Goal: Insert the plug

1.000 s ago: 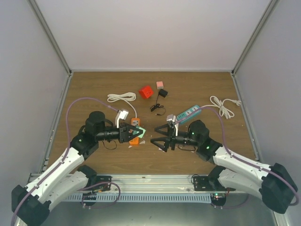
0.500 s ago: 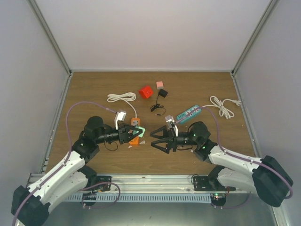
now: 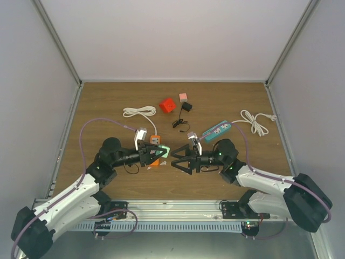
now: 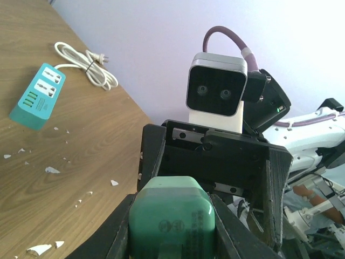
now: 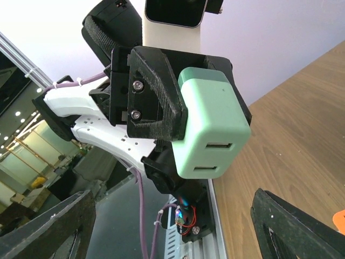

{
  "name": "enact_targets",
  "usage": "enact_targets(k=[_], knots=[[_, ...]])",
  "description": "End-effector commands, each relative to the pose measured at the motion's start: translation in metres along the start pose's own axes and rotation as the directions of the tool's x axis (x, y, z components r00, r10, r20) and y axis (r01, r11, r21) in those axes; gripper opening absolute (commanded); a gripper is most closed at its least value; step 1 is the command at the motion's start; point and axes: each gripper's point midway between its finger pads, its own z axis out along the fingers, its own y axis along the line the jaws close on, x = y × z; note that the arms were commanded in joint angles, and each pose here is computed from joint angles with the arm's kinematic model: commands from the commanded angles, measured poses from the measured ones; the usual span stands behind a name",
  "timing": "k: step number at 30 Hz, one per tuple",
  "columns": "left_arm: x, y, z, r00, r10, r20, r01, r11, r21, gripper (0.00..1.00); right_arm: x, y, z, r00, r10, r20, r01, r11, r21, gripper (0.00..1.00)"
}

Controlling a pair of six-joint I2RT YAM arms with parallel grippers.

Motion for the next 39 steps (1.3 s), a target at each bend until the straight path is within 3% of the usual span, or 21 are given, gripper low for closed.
enact_targets(k=[1, 8, 13, 18, 23, 26, 27, 28, 30, 31, 34, 39], knots=[[-0.018, -0.017, 0.005, 0.995, 0.064, 0.071, -0.067, 0.997, 0.039, 0.0, -0.015, 0.007, 0.004, 0.999, -0.03, 0.036, 0.031, 0.999, -0.017, 0.81], [-0.015, -0.026, 0.015, 0.994, 0.074, 0.076, -0.079, 0.995, 0.065, 0.0, -0.013, 0.001, 0.006, 0.999, -0.009, 0.035, 0.009, 1.0, -0.01, 0.77], [-0.009, -0.026, 0.024, 0.996, 0.064, 0.065, -0.069, 0.995, 0.07, 0.0, -0.013, 0.001, 0.006, 0.999, -0.009, 0.039, 0.009, 1.0, -0.007, 0.63], [-0.007, -0.025, 0.028, 0.997, 0.061, 0.055, -0.065, 0.995, 0.072, 0.0, -0.014, 0.001, 0.005, 0.999, -0.013, 0.043, 0.013, 1.0, -0.001, 0.38], [-0.011, -0.027, 0.025, 0.995, 0.072, 0.068, -0.076, 0.996, 0.053, 0.0, -0.013, 0.001, 0.004, 0.999, -0.018, 0.041, 0.017, 1.0, 0.007, 0.03], [-0.017, -0.029, 0.021, 0.993, 0.095, 0.071, -0.097, 0.995, 0.024, 0.01, -0.012, 0.001, 0.003, 0.999, -0.026, 0.038, 0.026, 1.0, 0.01, 0.0], [-0.02, -0.03, 0.019, 0.992, 0.106, 0.07, -0.107, 0.994, 0.016, 0.08, -0.012, 0.001, 0.003, 0.999, -0.03, 0.036, 0.029, 0.999, 0.015, 0.0], [-0.021, -0.031, 0.018, 0.992, 0.114, 0.062, -0.115, 0.993, 0.006, 0.25, -0.012, 0.0, 0.002, 0.999, -0.035, 0.032, 0.034, 0.999, 0.02, 0.0], [-0.028, -0.032, 0.013, 0.991, 0.122, 0.055, -0.12, 0.992, -0.027, 0.8, -0.011, -0.001, 0.001, 0.999, -0.044, 0.025, 0.043, 0.998, 0.039, 0.0], [-0.03, -0.029, 0.011, 0.992, 0.116, 0.045, -0.113, 0.992, -0.058, 0.94, -0.01, -0.004, 0.001, 0.999, -0.047, 0.019, 0.045, 0.997, 0.056, 0.0], [-0.028, -0.019, 0.005, 0.995, 0.098, -0.009, -0.098, 0.988, -0.118, 0.99, -0.003, -0.013, -0.002, 0.999, -0.03, -0.027, 0.032, 0.994, 0.105, 0.0], [-0.012, -0.03, -0.001, 0.988, 0.112, -0.11, -0.118, 0.991, -0.058, 0.99, 0.008, -0.009, -0.001, 0.993, -0.041, -0.112, 0.05, 0.995, 0.082, 0.0]])
